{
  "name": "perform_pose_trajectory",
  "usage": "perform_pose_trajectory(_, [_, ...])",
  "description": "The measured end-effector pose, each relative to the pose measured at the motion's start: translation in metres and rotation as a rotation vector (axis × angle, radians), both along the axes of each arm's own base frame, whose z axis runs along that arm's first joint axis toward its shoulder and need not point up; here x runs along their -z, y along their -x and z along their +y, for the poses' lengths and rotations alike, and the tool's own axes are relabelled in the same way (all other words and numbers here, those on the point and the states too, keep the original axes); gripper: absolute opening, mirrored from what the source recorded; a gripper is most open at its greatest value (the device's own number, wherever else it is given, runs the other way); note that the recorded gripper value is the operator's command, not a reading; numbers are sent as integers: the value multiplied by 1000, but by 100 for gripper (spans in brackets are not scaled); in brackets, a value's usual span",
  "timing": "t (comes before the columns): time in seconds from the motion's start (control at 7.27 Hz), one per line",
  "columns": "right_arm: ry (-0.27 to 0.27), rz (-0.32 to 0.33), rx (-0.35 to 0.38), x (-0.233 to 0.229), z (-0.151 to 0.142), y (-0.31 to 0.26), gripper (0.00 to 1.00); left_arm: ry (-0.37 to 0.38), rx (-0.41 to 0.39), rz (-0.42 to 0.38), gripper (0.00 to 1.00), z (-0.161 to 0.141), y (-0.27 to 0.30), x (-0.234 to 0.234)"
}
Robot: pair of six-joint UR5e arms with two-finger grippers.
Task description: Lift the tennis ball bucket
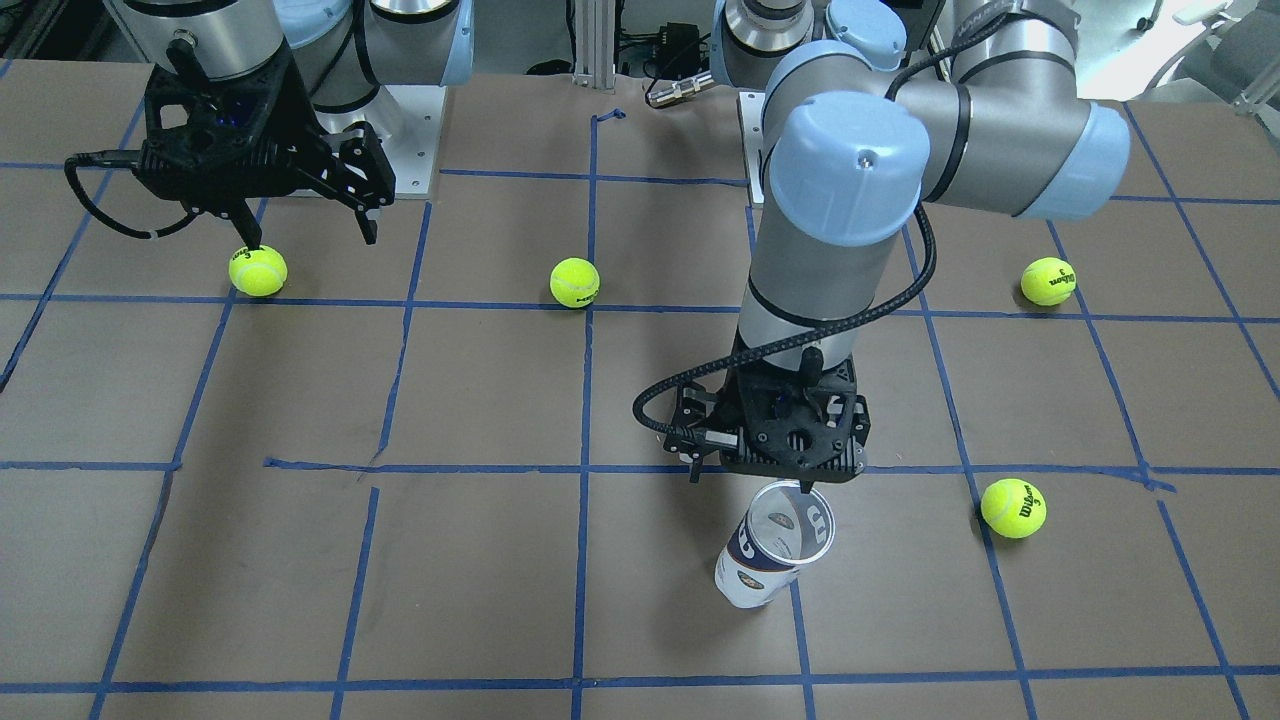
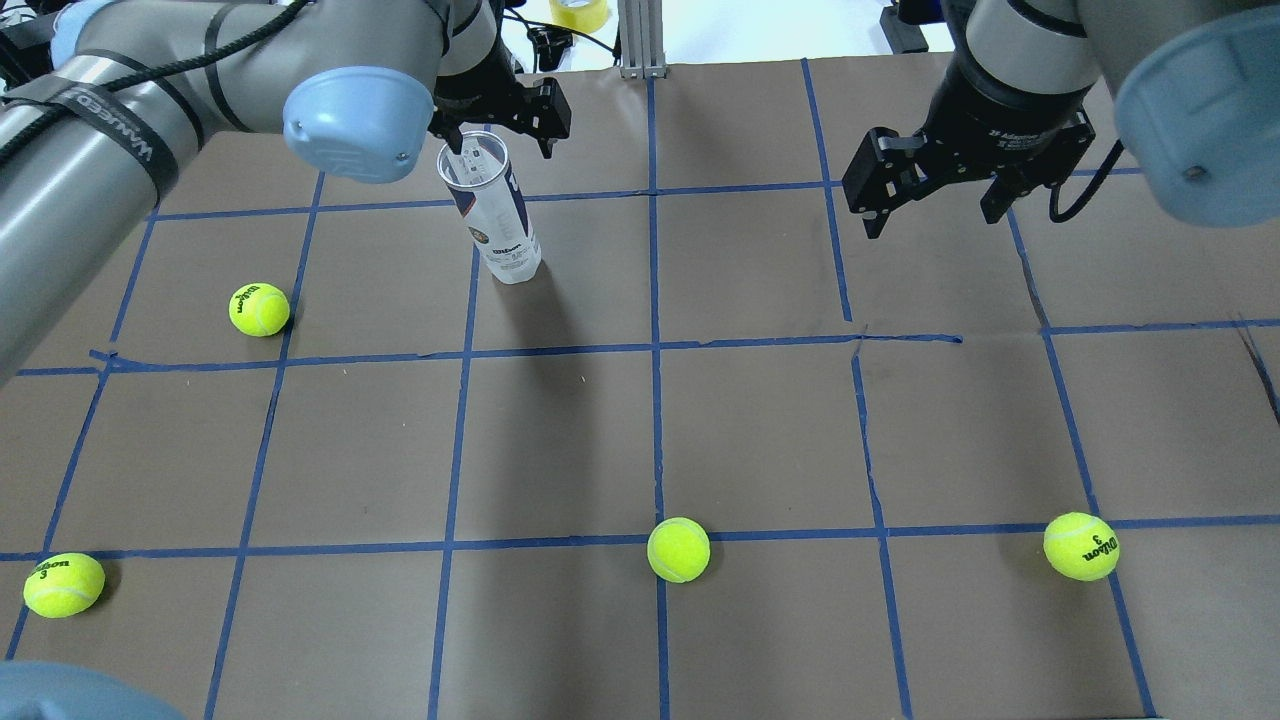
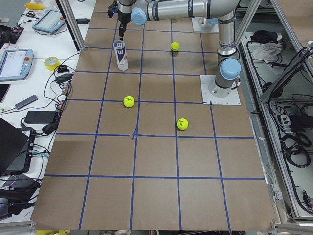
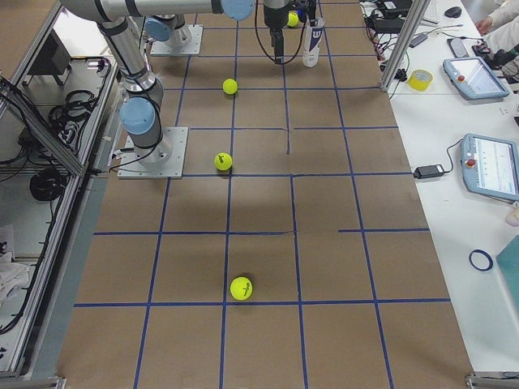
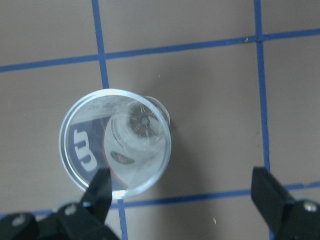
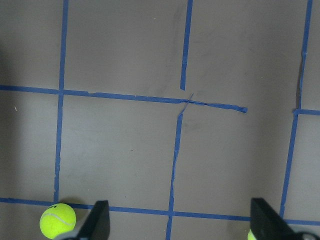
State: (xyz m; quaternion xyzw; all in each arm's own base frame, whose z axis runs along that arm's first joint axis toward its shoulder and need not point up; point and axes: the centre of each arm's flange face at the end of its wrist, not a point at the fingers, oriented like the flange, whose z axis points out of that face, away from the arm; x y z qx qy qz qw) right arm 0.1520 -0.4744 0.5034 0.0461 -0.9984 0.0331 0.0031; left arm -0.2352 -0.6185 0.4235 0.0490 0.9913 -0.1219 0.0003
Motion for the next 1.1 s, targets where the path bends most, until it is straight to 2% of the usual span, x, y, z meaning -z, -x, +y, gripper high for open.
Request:
perform_pose_trajectory(0.14, [1, 0, 0, 0, 0, 0, 100, -3, 6, 10, 100, 13, 1, -25])
perform_pose_trajectory(0.55, [2, -1, -2, -1, 0, 0, 100, -161, 31, 54, 100, 89, -3, -84])
perform_pose_trajectory(0.83, [3, -1, -3, -1, 0, 0, 100, -242, 65, 44, 100, 137, -15, -98])
perform_pose_trajectory(0.96, [3, -1, -3, -1, 0, 0, 100, -242, 75, 33, 100, 150, -21, -103])
perform_pose_trajectory(1.1, [3, -1, -2, -1, 0, 0, 100, -210, 67, 24, 100, 153, -29, -110])
